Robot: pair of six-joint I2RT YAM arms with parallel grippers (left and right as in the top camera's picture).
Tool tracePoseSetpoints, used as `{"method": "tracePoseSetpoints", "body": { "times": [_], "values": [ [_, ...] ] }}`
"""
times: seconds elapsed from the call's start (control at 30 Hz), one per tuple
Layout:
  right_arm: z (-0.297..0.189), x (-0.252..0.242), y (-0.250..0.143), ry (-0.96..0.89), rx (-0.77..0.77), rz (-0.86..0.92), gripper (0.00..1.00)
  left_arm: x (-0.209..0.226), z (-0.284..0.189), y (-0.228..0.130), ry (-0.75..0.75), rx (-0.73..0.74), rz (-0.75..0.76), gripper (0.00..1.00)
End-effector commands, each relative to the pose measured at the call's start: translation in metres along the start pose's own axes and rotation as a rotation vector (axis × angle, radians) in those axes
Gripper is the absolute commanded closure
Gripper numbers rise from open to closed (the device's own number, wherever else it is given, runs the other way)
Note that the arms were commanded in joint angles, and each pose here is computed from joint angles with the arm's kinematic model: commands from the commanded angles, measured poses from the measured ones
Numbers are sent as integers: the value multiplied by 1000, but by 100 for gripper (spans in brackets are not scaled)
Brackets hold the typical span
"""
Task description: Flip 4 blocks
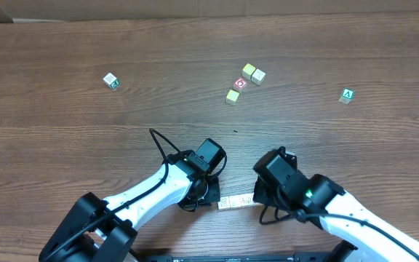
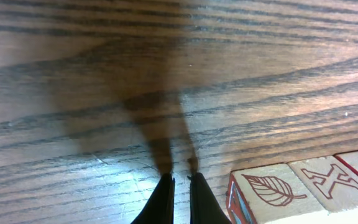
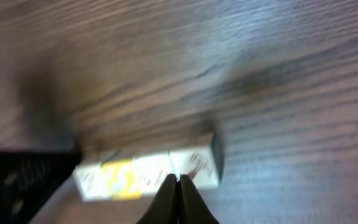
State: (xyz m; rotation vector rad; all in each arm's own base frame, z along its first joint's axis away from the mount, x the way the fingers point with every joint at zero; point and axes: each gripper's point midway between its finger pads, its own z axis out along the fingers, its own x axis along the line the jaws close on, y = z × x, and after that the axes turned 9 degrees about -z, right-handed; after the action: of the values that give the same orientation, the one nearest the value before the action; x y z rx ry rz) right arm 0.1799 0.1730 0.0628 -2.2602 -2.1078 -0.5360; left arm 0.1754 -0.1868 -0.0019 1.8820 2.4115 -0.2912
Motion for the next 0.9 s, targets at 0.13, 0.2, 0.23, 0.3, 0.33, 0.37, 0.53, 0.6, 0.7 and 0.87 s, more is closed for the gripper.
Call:
{"method": "tracePoseSetpoints", "body": {
  "times": [0.13, 0.2, 0.23, 0.3, 0.33, 0.37, 0.53, 0.6, 0.7, 0.87],
  "values": [
    [25, -27, 18, -90, -2, 53, 96, 1, 2, -3, -1, 26, -10, 96],
    [29, -36, 17, -119, 25, 90, 96, 1, 2, -3, 0, 24, -7, 96],
    [30, -40, 16, -129, 36, 102, 96, 2, 2, -3, 1, 24, -7, 96],
    [30, -50, 10, -158, 73, 128, 96, 2, 2, -3, 0, 25, -7, 96],
    [30, -53, 9, -165, 83, 135, 96, 2, 2, -3, 1, 26, -6, 96],
    [29, -56, 7, -172, 94, 145, 96, 2, 2, -4, 4, 27, -3, 95],
    [26, -62, 0, -182, 139, 166, 96, 3, 2, -4, 6, 27, 9, 96],
    [26, -60, -1, -167, 151, 137, 96, 3, 2, -3, 9, 24, 21, 96],
    [21, -59, -2, -171, 168, 118, 96, 4, 2, -3, 10, 23, 22, 96],
    [8, -54, 2, -176, 182, 77, 96, 4, 2, -3, 11, 23, 23, 96]
  ]
}}
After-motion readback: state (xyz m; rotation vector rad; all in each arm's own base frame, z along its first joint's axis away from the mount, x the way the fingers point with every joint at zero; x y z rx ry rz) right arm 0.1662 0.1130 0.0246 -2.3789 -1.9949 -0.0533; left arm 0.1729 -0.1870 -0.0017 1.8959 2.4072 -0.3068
